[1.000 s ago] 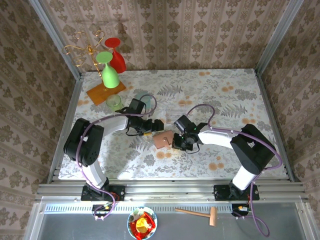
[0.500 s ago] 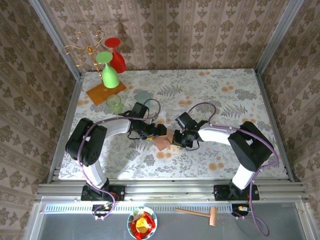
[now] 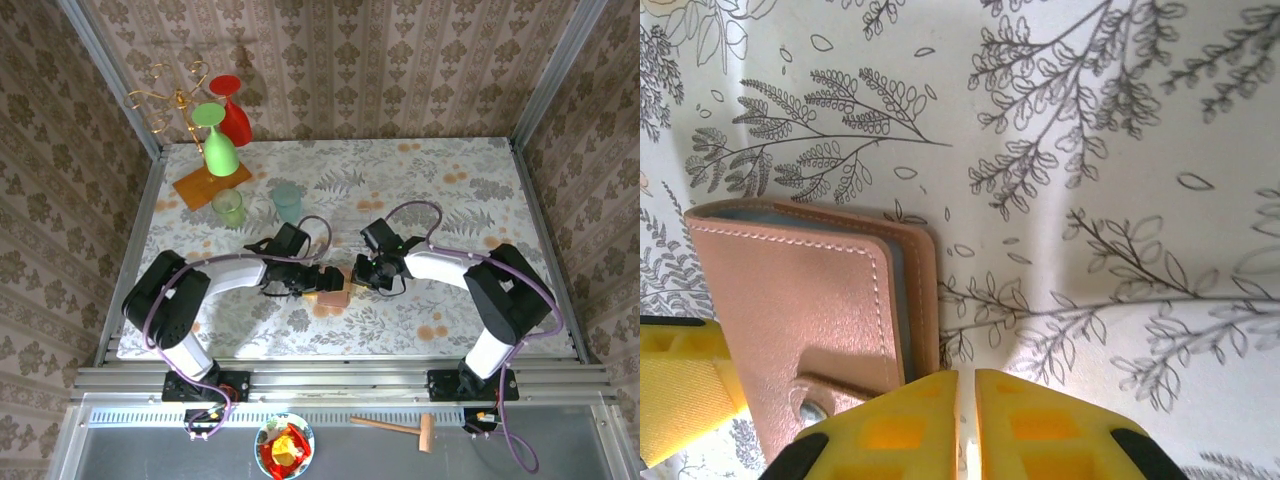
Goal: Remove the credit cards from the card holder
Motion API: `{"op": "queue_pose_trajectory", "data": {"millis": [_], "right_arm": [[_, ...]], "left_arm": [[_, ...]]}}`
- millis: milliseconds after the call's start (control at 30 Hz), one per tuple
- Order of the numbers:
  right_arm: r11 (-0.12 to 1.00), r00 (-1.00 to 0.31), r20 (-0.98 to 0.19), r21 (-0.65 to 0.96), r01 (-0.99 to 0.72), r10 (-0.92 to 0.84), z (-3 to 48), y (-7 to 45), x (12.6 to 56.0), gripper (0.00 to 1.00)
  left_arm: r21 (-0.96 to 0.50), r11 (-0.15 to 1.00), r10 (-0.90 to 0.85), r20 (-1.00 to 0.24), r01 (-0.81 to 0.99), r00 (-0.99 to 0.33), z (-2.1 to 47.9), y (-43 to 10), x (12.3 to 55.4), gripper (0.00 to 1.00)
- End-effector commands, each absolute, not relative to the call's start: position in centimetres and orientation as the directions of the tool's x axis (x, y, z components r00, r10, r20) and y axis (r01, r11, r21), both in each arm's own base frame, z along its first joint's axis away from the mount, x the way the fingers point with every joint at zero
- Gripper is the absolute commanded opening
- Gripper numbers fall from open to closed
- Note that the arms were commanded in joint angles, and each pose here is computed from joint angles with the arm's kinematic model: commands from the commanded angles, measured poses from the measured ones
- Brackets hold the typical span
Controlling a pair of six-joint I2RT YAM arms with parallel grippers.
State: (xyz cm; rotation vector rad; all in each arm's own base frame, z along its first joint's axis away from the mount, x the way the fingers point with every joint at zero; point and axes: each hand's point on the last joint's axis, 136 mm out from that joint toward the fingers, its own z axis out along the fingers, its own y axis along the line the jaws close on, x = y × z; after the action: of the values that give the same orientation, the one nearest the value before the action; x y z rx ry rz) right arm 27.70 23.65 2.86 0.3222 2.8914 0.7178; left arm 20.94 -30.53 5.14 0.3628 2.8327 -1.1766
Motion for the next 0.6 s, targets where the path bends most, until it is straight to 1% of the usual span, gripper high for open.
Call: {"op": "queue_pose_trajectory", "data": {"millis": [0,133,200,233,300,400,500,567], "right_arm": [[0.886,-0.973,-0.087,0.438,0.154,0.212,3.6,22.6,26.7,0.17],[0.907,-0.981,-0.118,0.41,0.093,0.154,4.7,22.8,26.6,0.21],[0.913,-0.986,-0.125,0.406,0.049,0.109,5.3,23.3,26.6,0.25],[0.911,-0.988,-0.138,0.412,0.006,0.069,5.7,23.8,26.6,0.28],[0.907,-0.985,-0.172,0.41,-0.098,-0.029,6.5,24.6,26.5,0.34],[0.856,-0.937,-0.245,0.398,-0.33,-0.248,7.5,25.8,25.9,0.37],[0.796,-0.838,-0.293,0.282,-0.535,-0.46,7.3,25.3,25.5,0.37],[0.751,-0.77,-0.315,0.209,-0.626,-0.554,7.2,24.8,25.8,0.37]], "left_arm": [[-0.694,0.696,0.102,-0.162,0.187,-0.982,6.1,-29.5,22.1,0.87],[-0.712,0.684,0.043,-0.178,0.159,-0.983,7.2,-28.6,23.2,0.82],[-0.72,0.68,0.019,-0.177,0.142,-0.984,7.6,-28.2,23.7,0.74],[-0.724,0.678,0.007,-0.171,0.13,-0.985,7.6,-28.0,23.9,0.71],[-0.736,0.668,-0.014,-0.158,0.108,-0.987,7.8,-27.7,24.4,0.66],[-0.774,0.626,-0.049,-0.153,0.089,-0.987,8.5,-27.6,25.1,0.63],[-0.818,0.572,-0.094,-0.136,0.059,-0.986,9.0,-27.4,25.7,0.6],[-0.833,0.552,-0.134,-0.126,0.031,-0.983,9.0,-26.9,26.2,0.57]]}}
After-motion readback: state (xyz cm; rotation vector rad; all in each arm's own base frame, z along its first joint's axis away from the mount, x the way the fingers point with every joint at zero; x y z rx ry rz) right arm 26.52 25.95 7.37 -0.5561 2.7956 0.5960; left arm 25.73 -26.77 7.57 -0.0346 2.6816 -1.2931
